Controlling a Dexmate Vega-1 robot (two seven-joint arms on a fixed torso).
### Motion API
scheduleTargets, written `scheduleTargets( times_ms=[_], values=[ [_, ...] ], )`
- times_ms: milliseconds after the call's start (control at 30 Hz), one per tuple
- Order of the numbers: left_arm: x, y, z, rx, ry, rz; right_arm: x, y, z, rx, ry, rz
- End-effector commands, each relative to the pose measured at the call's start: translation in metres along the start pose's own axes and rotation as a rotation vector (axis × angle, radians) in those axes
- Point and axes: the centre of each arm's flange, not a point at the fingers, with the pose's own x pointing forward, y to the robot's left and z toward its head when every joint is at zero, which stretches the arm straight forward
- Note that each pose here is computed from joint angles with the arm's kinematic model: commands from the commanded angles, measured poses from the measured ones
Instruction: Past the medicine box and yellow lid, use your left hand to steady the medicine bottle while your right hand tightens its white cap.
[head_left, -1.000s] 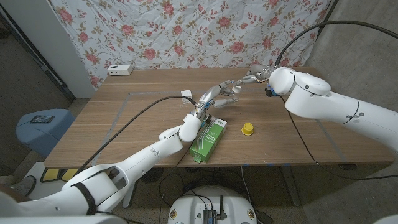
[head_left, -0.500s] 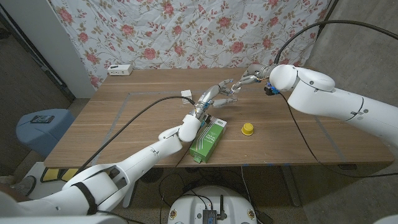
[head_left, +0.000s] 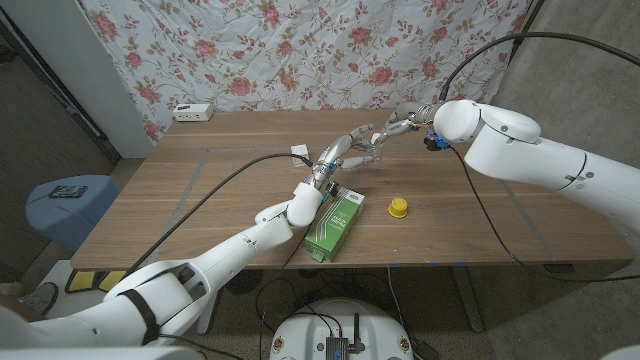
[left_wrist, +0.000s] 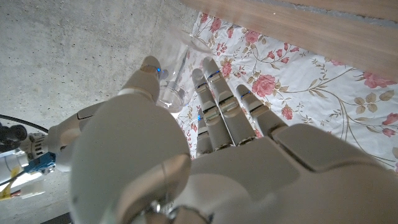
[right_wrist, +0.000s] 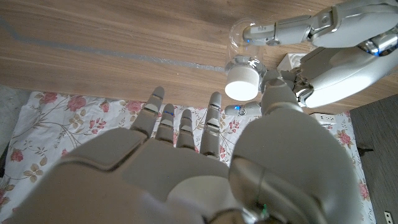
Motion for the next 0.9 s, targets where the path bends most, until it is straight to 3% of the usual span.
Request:
scheduleTargets(
  times_ms=[33, 900],
  values=[
    [0.001, -0.001, -0.002, -0.007, -0.001, 0.006, 0.005, -0.002, -0.002, 0.009, -0.01, -0.01],
    [0.005, -0.001, -0.006, -0.005, 0.002, 0.002, 0.018, -0.002, -0.004, 0.032, -0.029, -0.023]
  ],
)
